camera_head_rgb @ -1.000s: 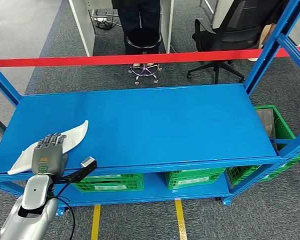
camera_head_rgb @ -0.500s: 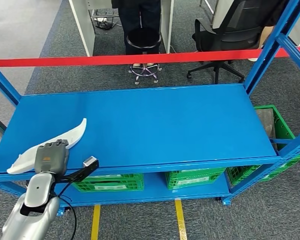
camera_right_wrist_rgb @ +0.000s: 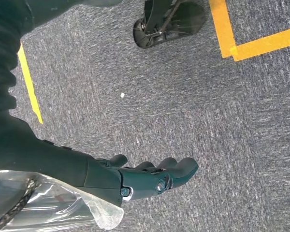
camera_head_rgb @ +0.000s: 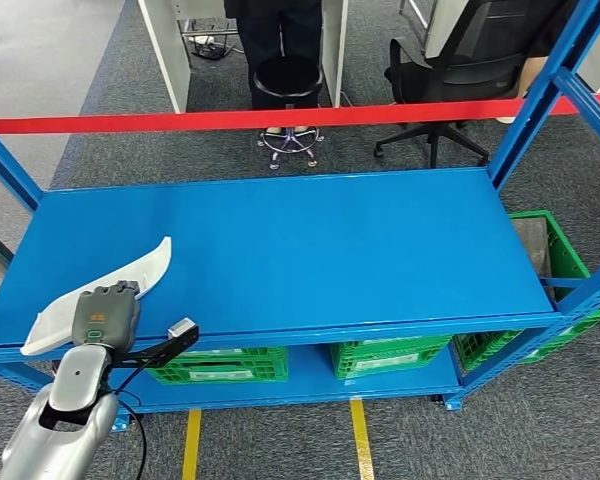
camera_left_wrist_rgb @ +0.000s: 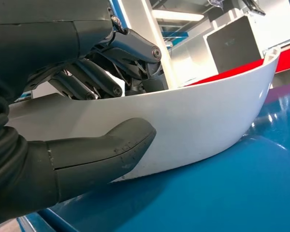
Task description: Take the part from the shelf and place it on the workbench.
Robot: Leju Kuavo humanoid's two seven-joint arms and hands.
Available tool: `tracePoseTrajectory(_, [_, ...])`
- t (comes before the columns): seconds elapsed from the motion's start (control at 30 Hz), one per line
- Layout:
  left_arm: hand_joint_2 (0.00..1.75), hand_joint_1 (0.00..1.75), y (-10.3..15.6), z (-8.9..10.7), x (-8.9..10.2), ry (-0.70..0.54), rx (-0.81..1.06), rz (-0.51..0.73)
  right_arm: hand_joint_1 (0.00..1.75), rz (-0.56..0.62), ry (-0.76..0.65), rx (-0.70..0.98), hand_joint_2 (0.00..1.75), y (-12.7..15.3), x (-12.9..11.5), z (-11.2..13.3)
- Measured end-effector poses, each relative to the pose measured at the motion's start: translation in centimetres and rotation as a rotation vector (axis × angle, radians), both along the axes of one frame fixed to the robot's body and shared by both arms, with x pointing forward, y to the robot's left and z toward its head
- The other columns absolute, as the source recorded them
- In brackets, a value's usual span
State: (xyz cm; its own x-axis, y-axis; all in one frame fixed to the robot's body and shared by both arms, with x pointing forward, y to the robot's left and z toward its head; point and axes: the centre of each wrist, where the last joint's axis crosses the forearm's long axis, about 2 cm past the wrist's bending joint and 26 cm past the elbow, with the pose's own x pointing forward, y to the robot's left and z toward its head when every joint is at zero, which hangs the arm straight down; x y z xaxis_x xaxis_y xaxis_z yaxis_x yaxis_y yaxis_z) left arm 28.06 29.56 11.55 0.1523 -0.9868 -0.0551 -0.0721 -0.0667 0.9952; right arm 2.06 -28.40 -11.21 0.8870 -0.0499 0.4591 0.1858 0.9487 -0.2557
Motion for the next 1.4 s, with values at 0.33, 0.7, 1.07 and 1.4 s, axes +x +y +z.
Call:
tracePoseTrajectory(0.33, [1.75,1.75,0.2,0.0,-0.1,-0.037,0.008,-0.04,0.0,0.004,-0.007,0.0,1.75,0.0,0.0,0.0])
tracePoseTrajectory(0.7, [1.75,1.75,-0.5,0.3,-1.5,-0.183,-0.062,-0.187,0.0,-0.003,-0.015,-0.005,1.75,-0.1,-0.2,0.0])
tracePoseTrajectory(1.07, [1.75,1.75,-2.5,2.6,-4.4,-0.487,-0.267,-0.307,0.0,-0.032,-0.015,-0.012,1.75,0.2,-0.3,0.0])
tracePoseTrajectory(1.4, [1.75,1.75,-2.8,3.0,-8.2,-0.739,-0.66,-0.365,0.0,-0.035,-0.014,-0.009,1.75,0.4,-0.2,0.0])
